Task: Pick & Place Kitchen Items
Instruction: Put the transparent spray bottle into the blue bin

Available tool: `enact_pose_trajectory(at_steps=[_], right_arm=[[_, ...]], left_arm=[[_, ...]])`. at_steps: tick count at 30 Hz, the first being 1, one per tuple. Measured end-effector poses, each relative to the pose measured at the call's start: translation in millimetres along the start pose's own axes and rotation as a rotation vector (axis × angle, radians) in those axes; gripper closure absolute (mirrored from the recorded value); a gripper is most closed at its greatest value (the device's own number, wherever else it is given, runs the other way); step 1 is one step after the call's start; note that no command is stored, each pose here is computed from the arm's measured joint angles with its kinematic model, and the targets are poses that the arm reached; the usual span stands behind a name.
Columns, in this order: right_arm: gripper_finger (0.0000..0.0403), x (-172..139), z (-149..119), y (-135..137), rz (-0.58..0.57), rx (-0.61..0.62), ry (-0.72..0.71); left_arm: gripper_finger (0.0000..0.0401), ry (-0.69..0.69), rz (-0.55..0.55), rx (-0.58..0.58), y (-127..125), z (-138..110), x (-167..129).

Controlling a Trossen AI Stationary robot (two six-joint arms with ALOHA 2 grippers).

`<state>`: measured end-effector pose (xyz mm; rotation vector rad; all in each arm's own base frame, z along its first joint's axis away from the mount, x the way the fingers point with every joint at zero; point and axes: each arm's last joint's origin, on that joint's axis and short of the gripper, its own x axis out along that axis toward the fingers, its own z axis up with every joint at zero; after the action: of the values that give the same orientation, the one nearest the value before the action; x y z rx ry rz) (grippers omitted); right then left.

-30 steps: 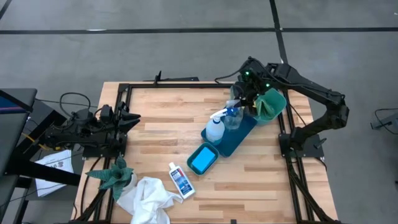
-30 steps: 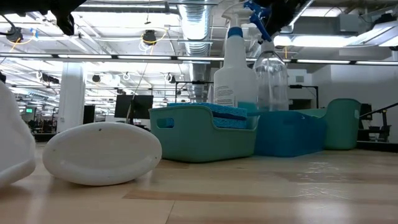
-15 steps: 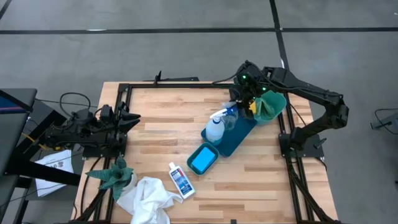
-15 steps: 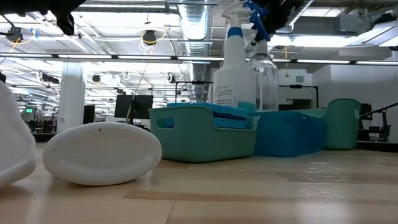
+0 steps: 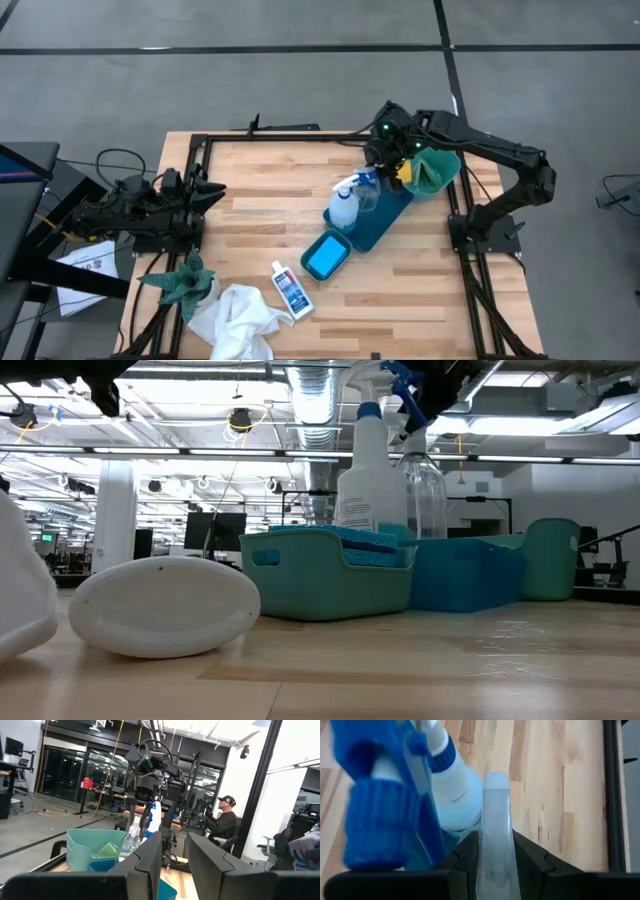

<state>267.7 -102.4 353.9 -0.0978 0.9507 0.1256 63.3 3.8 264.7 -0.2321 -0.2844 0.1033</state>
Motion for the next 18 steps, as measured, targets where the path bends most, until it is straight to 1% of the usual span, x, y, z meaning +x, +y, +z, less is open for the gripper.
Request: enact_pose_trajectory(at_steps=[3,7,18], right_arm=[[0.0317,5.3,1.2,0.0,0.007,-0.002,0.011],[0.0317,4.1,2.6,-0.9,-0.007,-0.015,-0.005],[0.0317,2.2,-1.1,-7.9,-0.033,0.006,0.005]], left_arm=[[0.0314,0.0,0.0,0.0,0.0,0.0,0.0],[0.0314,0.0,0.004,0.0,0.1,0.0,0.0],[0.0314,-0.001,0.003,0.0,0.1,0.0,0.0]])
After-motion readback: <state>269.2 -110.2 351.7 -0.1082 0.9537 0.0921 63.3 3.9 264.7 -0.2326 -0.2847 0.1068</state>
